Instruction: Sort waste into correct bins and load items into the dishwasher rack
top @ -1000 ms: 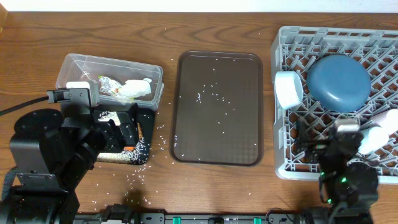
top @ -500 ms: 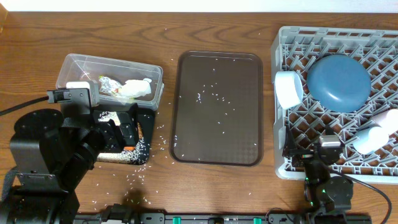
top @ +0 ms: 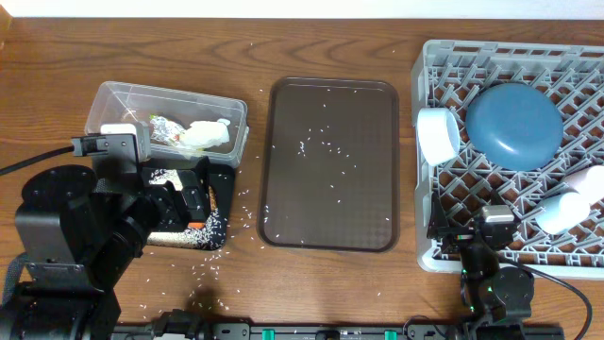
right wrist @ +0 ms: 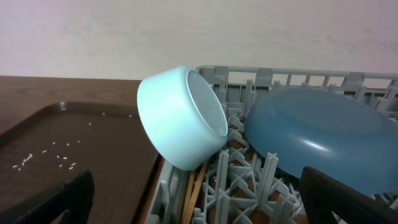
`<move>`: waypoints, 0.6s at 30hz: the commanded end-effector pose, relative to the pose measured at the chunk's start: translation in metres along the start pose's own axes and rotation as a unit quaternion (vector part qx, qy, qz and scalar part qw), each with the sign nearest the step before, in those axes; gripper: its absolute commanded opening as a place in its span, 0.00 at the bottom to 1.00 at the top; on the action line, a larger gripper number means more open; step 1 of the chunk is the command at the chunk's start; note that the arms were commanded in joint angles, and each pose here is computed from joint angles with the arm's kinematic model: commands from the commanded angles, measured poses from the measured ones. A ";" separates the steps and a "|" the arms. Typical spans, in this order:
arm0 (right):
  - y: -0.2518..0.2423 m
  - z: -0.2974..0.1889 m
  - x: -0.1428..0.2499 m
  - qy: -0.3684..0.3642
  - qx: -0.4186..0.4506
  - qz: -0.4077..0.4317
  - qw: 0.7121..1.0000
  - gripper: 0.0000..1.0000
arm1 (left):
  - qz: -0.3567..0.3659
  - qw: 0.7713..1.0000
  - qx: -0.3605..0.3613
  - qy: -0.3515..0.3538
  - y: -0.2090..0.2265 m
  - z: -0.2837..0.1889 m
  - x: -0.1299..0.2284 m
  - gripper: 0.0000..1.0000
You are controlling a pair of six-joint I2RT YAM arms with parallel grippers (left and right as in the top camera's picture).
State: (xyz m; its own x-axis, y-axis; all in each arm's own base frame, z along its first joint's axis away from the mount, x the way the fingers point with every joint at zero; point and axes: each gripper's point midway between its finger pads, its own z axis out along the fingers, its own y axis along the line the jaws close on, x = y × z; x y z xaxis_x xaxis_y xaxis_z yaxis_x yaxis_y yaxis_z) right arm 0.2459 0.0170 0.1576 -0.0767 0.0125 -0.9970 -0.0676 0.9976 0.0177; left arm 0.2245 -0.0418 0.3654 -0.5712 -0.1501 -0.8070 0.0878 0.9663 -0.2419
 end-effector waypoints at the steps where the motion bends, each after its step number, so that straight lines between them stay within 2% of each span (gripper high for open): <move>1: -0.002 0.000 0.000 -0.002 0.004 0.008 1.000 0.99 | 0.010 1.000 0.006 -0.002 -0.003 -0.001 -0.001 0.98; 14: -0.002 0.000 0.000 -0.002 0.004 0.008 1.000 0.99 | 0.009 1.000 0.006 0.001 -0.002 -0.001 0.001 0.98; 18: -0.002 0.000 0.000 -0.002 0.004 0.008 1.000 0.99 | 0.041 0.999 -0.025 -0.013 0.008 -0.005 -0.002 0.98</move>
State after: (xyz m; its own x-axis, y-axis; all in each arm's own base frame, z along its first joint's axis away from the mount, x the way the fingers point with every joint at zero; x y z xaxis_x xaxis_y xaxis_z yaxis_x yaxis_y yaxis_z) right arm 0.2459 0.0170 0.1576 -0.0767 0.0125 -0.9970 -0.0680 0.9975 0.0178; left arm 0.2242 -0.0395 0.3644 -0.5707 -0.1315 -0.8106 0.0877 0.9717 -0.2194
